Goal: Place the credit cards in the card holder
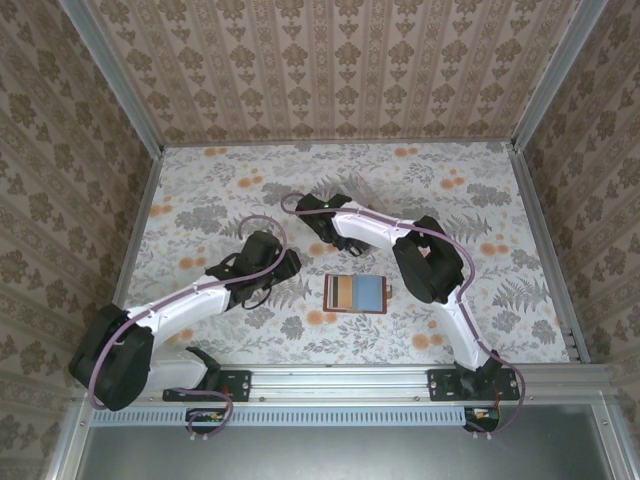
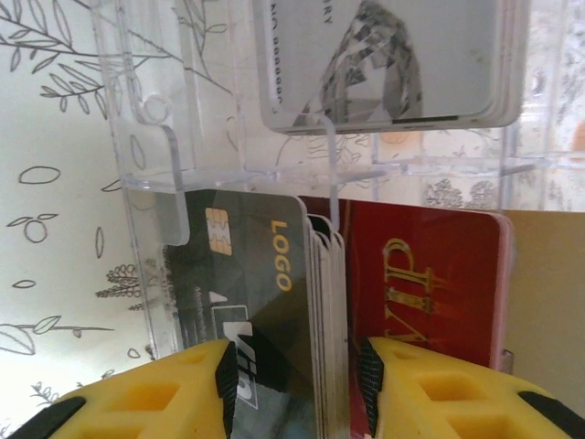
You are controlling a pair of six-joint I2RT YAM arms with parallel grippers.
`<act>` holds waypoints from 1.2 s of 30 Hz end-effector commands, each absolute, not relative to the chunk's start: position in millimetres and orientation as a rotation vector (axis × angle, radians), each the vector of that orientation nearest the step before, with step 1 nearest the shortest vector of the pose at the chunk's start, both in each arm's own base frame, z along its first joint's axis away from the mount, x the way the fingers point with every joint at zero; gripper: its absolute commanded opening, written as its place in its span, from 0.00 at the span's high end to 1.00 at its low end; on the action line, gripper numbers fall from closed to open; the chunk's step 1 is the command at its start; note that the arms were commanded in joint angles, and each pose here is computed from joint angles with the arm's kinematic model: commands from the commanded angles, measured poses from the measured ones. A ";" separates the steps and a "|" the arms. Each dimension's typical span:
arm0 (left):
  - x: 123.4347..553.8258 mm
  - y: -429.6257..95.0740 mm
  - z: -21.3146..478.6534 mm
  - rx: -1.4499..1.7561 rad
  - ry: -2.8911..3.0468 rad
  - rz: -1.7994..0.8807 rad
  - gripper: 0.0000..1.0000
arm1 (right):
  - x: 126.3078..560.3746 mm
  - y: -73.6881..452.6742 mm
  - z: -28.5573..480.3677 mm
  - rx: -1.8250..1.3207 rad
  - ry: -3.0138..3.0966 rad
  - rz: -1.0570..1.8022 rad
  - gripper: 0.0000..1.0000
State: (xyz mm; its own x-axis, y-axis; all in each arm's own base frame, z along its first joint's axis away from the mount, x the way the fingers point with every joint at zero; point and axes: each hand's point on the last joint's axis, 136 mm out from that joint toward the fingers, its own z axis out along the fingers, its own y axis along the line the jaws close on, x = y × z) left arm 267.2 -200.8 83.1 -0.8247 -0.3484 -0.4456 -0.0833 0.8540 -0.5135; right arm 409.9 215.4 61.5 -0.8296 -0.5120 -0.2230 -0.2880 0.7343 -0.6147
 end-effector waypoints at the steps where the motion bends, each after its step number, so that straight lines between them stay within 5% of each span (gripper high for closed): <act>1: 269.1 -198.0 87.4 -0.345 2.461 -0.672 0.45 | 415.0 204.9 72.7 -0.644 2.479 -0.955 0.57; 36: 266.1 -201.5 86.3 -0.354 2.481 -0.703 0.44 | 399.8 206.0 105.6 -0.574 2.504 -0.789 0.89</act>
